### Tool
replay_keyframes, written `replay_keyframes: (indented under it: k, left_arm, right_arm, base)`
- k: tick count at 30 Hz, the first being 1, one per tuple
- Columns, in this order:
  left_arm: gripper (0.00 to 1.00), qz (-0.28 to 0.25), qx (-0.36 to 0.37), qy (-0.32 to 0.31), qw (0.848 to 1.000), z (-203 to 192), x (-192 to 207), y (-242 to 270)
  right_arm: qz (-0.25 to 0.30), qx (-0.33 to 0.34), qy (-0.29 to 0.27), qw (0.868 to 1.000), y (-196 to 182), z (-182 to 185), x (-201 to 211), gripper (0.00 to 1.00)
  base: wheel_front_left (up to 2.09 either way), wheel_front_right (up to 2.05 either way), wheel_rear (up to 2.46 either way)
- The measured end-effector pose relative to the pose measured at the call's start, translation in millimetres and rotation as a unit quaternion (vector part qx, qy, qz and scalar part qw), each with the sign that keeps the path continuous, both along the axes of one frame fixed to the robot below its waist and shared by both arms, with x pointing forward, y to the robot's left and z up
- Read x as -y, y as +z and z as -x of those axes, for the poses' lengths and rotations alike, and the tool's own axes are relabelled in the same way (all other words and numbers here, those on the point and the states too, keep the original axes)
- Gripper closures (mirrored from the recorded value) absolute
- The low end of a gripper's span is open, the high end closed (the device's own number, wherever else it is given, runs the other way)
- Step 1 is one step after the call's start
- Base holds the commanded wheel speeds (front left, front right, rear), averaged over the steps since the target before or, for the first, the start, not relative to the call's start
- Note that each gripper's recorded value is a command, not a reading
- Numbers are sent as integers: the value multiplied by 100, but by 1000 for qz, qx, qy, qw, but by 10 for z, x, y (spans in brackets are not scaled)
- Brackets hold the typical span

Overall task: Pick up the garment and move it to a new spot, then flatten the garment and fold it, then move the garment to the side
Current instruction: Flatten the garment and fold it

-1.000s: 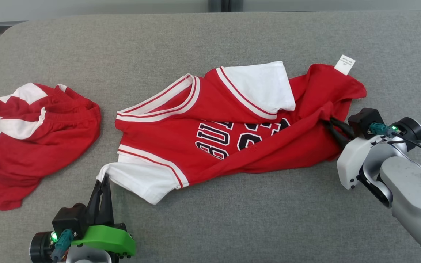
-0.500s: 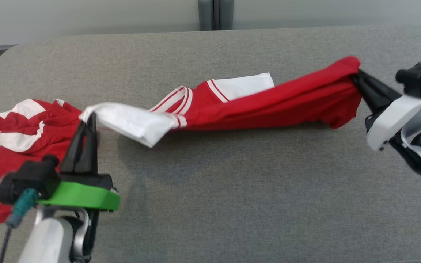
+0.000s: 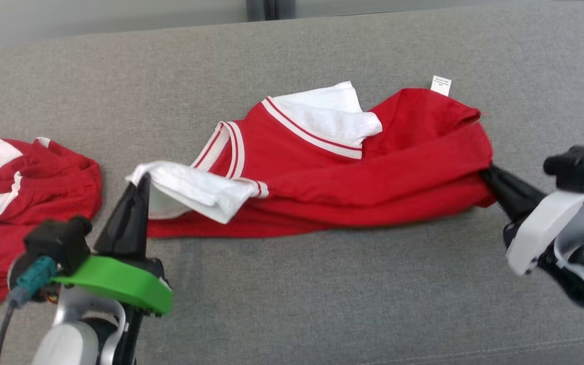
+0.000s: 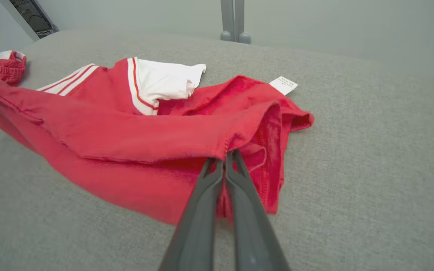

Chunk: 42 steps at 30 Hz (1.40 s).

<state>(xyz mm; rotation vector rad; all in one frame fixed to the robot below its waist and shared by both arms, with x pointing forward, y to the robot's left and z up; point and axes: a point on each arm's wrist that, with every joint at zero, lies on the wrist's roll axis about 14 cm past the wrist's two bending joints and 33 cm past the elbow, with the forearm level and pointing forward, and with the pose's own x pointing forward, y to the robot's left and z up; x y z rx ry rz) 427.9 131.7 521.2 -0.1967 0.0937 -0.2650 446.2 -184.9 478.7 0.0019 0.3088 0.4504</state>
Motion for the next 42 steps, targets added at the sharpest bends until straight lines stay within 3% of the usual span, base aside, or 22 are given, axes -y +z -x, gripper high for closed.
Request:
replay_keyframes:
  k: [2,3,5,9,16,26,38,40,42]
  left_arm:
    - [100,13,-41,5,999,80,19,-295]
    - [100,16,-54,6,998,107,31,-384]
    - [100,27,-73,7,997,166,73,-525]
    - [100,27,-61,20,998,194,29,-525]
    - [100,25,-35,63,997,196,-197,-456]
    - [100,20,-42,73,996,209,-263,-528]
    - [100,15,-51,81,995,229,-335,-582]
    - [100,15,-53,82,995,225,-339,-596]
    - [100,15,-54,83,995,220,-340,-608]
  right_arm:
    - [-10,-30,-4,1000,-280,153,-58,100]
    - [-10,-42,-7,999,-380,207,-51,92]
    - [-7,-64,-17,998,-581,333,-22,0]
    - [19,-63,-16,998,-736,514,34,0]
    - [33,-2,10,999,-575,674,-130,0]
    - [54,7,-20,998,-529,642,-91,0]
    - [-11,-32,-68,997,-663,579,-65,0]
    - [-15,-36,-59,998,-703,564,-130,10]
    - [-16,-35,-55,998,-722,532,-152,53]
  base:
    - [0,0,0]
    - [0,0,0]
    - [0,0,0]
    - [0,0,0]
    - [0,0,0]
    - [0,0,0]
    - [0,0,0]
    - [0,0,0]
    - [0,0,0]
